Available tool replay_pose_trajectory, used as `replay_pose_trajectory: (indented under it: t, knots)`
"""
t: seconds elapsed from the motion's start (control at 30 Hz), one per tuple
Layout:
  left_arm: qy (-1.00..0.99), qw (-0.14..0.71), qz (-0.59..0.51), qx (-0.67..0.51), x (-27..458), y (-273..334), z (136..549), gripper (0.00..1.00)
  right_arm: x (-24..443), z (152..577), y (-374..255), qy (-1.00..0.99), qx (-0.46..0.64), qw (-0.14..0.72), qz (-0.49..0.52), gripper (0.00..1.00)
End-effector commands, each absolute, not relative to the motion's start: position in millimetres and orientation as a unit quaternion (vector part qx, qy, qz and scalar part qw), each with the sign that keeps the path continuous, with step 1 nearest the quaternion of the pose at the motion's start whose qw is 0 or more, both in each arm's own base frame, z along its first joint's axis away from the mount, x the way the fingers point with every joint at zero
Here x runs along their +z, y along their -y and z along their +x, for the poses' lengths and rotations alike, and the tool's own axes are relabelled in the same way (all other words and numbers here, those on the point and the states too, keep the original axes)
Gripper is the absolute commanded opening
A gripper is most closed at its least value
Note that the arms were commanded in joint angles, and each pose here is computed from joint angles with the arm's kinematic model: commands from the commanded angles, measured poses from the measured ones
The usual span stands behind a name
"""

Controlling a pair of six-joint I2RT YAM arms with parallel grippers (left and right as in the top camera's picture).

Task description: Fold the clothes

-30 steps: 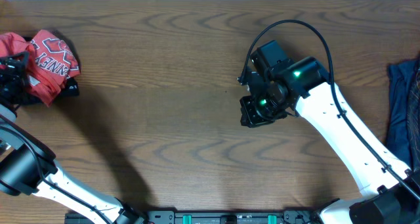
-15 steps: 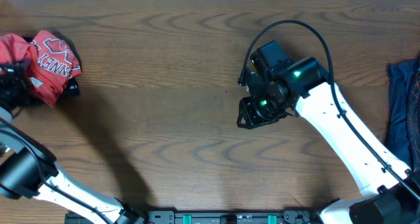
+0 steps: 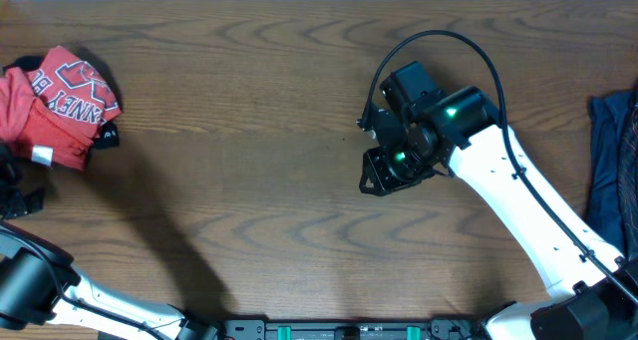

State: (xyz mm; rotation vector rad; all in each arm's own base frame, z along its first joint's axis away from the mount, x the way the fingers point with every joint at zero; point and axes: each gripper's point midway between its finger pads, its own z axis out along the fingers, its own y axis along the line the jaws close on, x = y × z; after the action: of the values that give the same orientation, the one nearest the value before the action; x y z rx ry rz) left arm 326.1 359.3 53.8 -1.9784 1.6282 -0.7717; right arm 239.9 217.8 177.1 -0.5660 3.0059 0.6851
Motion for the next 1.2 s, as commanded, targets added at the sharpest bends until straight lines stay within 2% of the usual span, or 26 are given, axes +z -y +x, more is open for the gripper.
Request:
replay_pose_trajectory:
  t: [0.0, 0.13, 0.3, 0.43, 0.47, 0.57, 0.6, 0.87, 1.17]
  knots:
    - [-0.617, 0.251, -0.709, -0.232, 77.7, -362.9, 320.2, 0.98, 178.3, 239.7, -222.5, -0.954, 0.225, 0.008, -0.196, 0.3]
    - [-0.623, 0.262, -0.71, -0.197, 99.4, -363.1, 310.9, 0.98, 178.3, 239.7, -222.5, -0.954, 0.225, 0.008, -0.196, 0.3]
    - [-0.656, 0.325, -0.655, -0.186, 152.1, -355.6, 322.0, 0.98, 178.4, 240.0, -222.7, -0.952, 0.226, 0.011, -0.206, 0.3]
    - [-0.685, 0.365, -0.604, -0.181, 190.1, -333.2, 341.9, 0.97, 178.6, 241.1, -223.3, -0.952, 0.226, 0.014, -0.207, 0.19]
    - [-0.691, 0.368, -0.595, -0.184, 193.1, -326.5, 349.2, 0.89, 178.6, 241.2, -223.4, -0.952, 0.227, 0.014, -0.207, 0.18]
    - [-0.71, 0.356, -0.574, -0.198, 187.3, -302.8, 372.6, 0.39, 178.3, 239.8, -222.5, -0.952, 0.225, 0.01, -0.207, 0.15]
    - [-0.716, 0.351, -0.568, -0.204, 182.8, -295.0, 380.9, 0.32, 178.2, 239.2, -222.2, -0.952, 0.225, 0.009, -0.206, 0.14]
    - [-0.768, 0.365, -0.48, -0.215, 158.3, -254.2, 445.8, 0.34, 176.5, 229.0, -216.3, -0.954, 0.217, -0.014, -0.207, 0.1]
    - [-0.766, 0.356, -0.5, -0.193, 124.9, -271.5, 450.5, 0.34, 177.5, 226.7, -217.7, -0.953, 0.223, -0.018, -0.206, 0.11]
